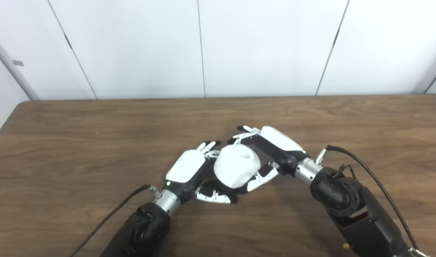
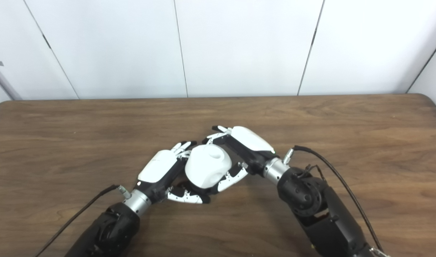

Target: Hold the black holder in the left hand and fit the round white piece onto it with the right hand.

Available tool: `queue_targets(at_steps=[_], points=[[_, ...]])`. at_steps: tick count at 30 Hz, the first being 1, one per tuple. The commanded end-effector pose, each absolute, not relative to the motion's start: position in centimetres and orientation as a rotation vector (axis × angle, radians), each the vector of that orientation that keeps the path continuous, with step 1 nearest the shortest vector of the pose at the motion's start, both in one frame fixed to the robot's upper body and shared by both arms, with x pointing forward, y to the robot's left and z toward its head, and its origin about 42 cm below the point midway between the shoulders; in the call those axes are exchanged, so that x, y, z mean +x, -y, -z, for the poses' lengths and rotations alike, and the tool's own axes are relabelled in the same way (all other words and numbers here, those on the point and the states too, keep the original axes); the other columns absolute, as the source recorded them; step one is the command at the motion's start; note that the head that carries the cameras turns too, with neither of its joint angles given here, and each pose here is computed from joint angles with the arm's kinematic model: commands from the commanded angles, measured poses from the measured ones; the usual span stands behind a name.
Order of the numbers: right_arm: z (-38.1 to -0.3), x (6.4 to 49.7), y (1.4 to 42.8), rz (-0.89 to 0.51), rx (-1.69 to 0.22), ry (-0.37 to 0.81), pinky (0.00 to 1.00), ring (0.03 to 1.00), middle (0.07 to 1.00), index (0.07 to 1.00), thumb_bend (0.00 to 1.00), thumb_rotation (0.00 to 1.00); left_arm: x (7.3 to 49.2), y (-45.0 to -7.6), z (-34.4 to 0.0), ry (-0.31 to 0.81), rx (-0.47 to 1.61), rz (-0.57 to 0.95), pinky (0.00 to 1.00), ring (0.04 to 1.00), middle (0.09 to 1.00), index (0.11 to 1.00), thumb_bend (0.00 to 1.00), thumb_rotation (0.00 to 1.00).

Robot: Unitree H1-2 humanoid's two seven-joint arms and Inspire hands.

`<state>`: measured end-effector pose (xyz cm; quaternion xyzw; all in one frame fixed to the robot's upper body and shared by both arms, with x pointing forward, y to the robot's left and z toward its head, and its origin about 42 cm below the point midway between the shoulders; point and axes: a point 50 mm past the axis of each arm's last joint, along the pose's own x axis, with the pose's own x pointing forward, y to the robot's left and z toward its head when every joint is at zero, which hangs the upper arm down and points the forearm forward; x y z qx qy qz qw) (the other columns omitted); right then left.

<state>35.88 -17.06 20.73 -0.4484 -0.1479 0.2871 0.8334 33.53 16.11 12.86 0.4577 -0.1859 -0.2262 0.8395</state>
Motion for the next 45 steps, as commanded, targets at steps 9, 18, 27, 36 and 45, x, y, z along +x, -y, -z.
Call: queue_targets(at_steps=[9,18,27,36,45], points=[[-26.2,36.4,16.8,-0.548,-1.018,0.573,1.0,0.94,0.775,0.482,0.51,0.14,34.0,-15.4,-13.2,0.429,0.972,0.492,1.0,0.973,0.813,0.482,0.52,0.05],[-26.2,36.0,16.6,-0.544,-1.056,0.632,1.0,0.939,0.77,0.482,0.52,0.14,34.1,-15.3,-13.3,0.431,0.971,0.482,1.0,0.972,0.811,0.482,0.52,0.06],[-27.9,36.2,16.8,-0.554,-1.116,0.701,1.0,0.942,0.767,0.481,0.52,0.14,34.0,-15.4,-13.5,0.43,0.972,0.484,1.0,0.972,0.812,0.482,0.52,0.06],[-30.1,36.7,18.2,-0.516,-1.197,0.761,1.0,0.921,0.749,0.48,0.52,0.13,34.0,-15.6,-13.3,0.43,0.969,0.486,1.0,0.972,0.811,0.482,0.52,0.05],[-33.4,37.6,19.3,-0.521,-1.274,0.764,1.0,0.933,0.756,0.481,0.52,0.13,34.1,-15.9,-13.3,0.43,0.97,0.483,1.0,0.967,0.808,0.482,0.52,0.05]])
